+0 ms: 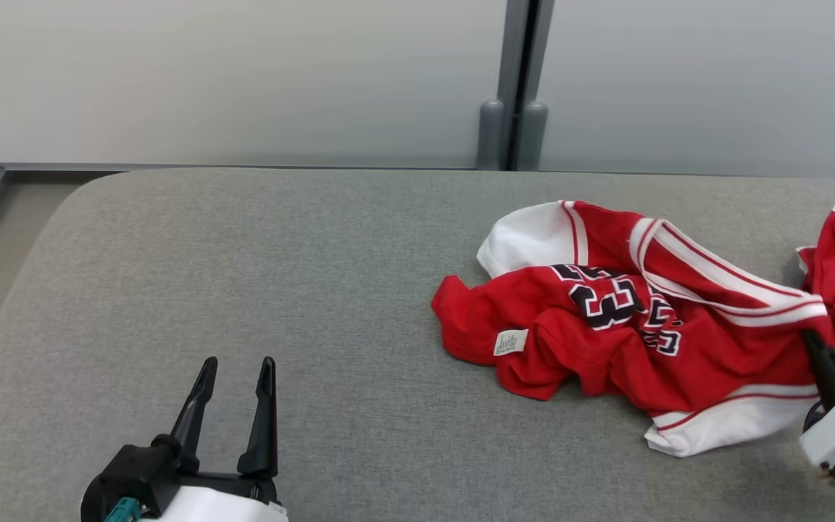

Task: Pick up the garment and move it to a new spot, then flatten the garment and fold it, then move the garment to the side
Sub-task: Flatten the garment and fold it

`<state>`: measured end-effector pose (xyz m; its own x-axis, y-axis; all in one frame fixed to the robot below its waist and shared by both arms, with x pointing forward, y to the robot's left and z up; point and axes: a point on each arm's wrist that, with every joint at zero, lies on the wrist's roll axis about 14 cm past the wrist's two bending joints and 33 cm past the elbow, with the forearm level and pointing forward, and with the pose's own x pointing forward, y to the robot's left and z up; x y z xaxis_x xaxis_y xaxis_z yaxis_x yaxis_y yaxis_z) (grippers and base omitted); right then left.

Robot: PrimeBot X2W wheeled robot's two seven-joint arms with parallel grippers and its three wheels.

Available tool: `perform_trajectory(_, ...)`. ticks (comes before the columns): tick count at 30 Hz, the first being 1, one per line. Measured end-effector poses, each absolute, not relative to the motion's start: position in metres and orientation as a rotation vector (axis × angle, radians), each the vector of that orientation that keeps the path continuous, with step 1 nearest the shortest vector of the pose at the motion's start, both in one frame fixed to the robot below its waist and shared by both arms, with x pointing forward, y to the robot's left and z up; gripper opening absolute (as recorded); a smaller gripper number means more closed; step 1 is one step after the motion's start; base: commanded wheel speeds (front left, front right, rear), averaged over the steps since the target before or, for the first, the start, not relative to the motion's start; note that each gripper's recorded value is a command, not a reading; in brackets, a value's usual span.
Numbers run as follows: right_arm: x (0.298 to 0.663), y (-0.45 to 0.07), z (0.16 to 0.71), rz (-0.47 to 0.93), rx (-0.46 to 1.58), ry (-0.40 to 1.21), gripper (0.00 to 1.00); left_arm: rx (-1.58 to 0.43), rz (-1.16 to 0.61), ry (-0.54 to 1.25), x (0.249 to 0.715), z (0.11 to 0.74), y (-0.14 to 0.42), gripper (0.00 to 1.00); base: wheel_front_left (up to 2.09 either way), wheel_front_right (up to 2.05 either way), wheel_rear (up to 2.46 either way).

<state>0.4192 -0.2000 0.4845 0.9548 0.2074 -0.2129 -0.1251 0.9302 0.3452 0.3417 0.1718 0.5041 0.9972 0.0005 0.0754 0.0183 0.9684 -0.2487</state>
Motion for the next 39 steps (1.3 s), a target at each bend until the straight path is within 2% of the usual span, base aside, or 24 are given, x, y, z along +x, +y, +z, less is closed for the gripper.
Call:
perform_trajectory(4,0.404,-0.206,0.458,0.114,0.343,0.326,0.0,-0.255,-0.038,-0.071,0.352,0.504,0.163,1.0,0.0,0.0,0.0)
perform_trajectory(5,0.401,-0.206,0.454,0.106,0.343,0.337,0.2,-0.256,-0.047,-0.066,0.354,0.502,0.16,1.0,0.0,0.0,0.0)
perform_trajectory(6,0.399,-0.205,0.451,0.1,0.343,0.345,0.67,-0.257,-0.055,-0.06,0.355,0.501,0.158,1.0,0.0,0.0,0.0)
perform_trajectory(7,0.398,-0.204,0.45,0.097,0.345,0.347,1.0,-0.256,-0.062,-0.055,0.356,0.499,0.156,1.0,0.0,0.0,0.0)
perform_trajectory(11,0.397,-0.199,0.457,0.087,0.36,0.307,1.0,-0.253,-0.085,-0.056,0.362,0.5,0.149,1.0,0.0,0.0,0.0)
perform_trajectory(15,0.404,-0.199,0.488,0.093,0.344,0.182,1.0,-0.253,-0.099,-0.057,0.362,0.501,0.146,1.0,0.0,0.0,0.0)
perform_trajectory(22,0.407,-0.17,0.537,0.181,0.362,-0.001,1.0,-0.249,-0.117,-0.044,0.36,0.498,0.142,1.0,0.0,0.0,0.0)
perform_trajectory(31,0.403,-0.156,0.53,0.213,0.373,0.002,1.0,-0.271,-0.274,0.075,0.368,0.488,0.1,1.0,0.0,0.0,0.0)
perform_trajectory(39,0.414,-0.164,0.52,0.186,0.364,0.014,1.0,-0.295,-0.543,0.377,0.377,0.456,0.019,1.0,0.0,0.0,0.0)
